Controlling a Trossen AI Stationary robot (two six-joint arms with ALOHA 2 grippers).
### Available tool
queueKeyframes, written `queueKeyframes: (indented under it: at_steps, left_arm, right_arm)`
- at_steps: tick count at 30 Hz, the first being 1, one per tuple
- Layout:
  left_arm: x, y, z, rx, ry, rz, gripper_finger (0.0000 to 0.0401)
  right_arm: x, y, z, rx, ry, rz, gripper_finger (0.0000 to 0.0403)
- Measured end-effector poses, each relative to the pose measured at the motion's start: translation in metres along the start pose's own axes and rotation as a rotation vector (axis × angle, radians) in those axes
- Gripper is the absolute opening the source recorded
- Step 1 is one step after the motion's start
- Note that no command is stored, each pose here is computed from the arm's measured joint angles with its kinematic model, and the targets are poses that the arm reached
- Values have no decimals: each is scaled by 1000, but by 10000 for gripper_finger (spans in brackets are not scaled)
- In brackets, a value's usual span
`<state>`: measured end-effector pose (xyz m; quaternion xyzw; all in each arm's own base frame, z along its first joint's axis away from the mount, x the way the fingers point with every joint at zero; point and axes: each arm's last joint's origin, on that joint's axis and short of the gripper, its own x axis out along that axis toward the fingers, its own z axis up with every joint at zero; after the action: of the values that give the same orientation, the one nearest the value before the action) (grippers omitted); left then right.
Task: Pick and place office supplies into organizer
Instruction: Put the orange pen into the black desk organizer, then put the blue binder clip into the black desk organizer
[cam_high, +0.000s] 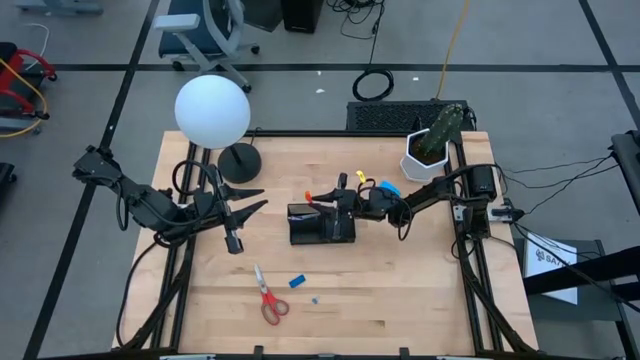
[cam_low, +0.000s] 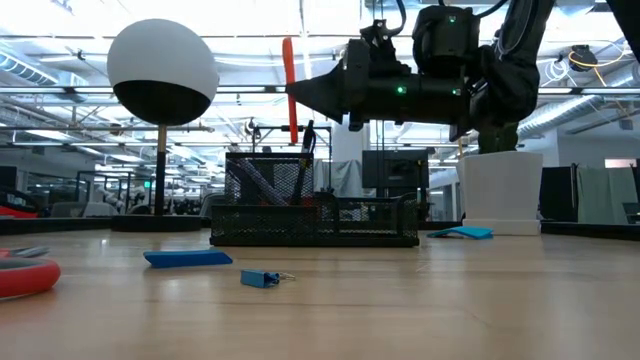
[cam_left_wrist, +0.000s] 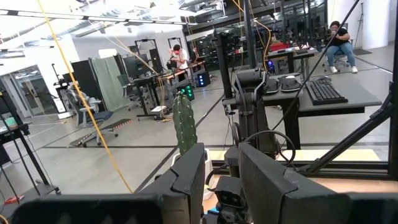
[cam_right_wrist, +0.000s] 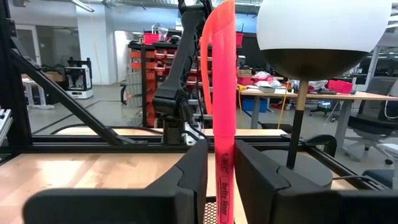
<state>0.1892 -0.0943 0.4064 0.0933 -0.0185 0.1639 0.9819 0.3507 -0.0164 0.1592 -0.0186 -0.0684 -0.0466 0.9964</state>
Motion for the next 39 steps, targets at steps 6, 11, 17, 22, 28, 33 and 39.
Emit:
queueKeyframes:
  at_steps: [6, 11, 17, 22, 28, 33, 39]
  left_arm:
    - [0, 0, 0, 0, 0, 0, 104]
    - [0, 0, 0, 0, 0, 0, 104]
    - [0, 0, 0, 0, 0, 0, 104]
    - [0, 0, 0, 0, 0, 0, 104]
    - [0, 0, 0, 0, 0, 0, 104]
    - [0, 0, 0, 0, 0, 0, 104]
    - [0, 0, 0, 0, 0, 0, 104]
  right_arm:
    - [0, 0, 0, -2, 5, 1, 72]
    - [0, 0, -1, -3, 9, 1, 73]
    - [0, 0, -1, -12, 11, 1, 73]
    - [0, 0, -1, -12, 11, 1, 73]
    - [0, 0, -2, -28, 20, 1, 73]
    - [0, 0, -2, -29, 21, 1, 78]
    - [0, 0, -2, -30, 22, 2, 115]
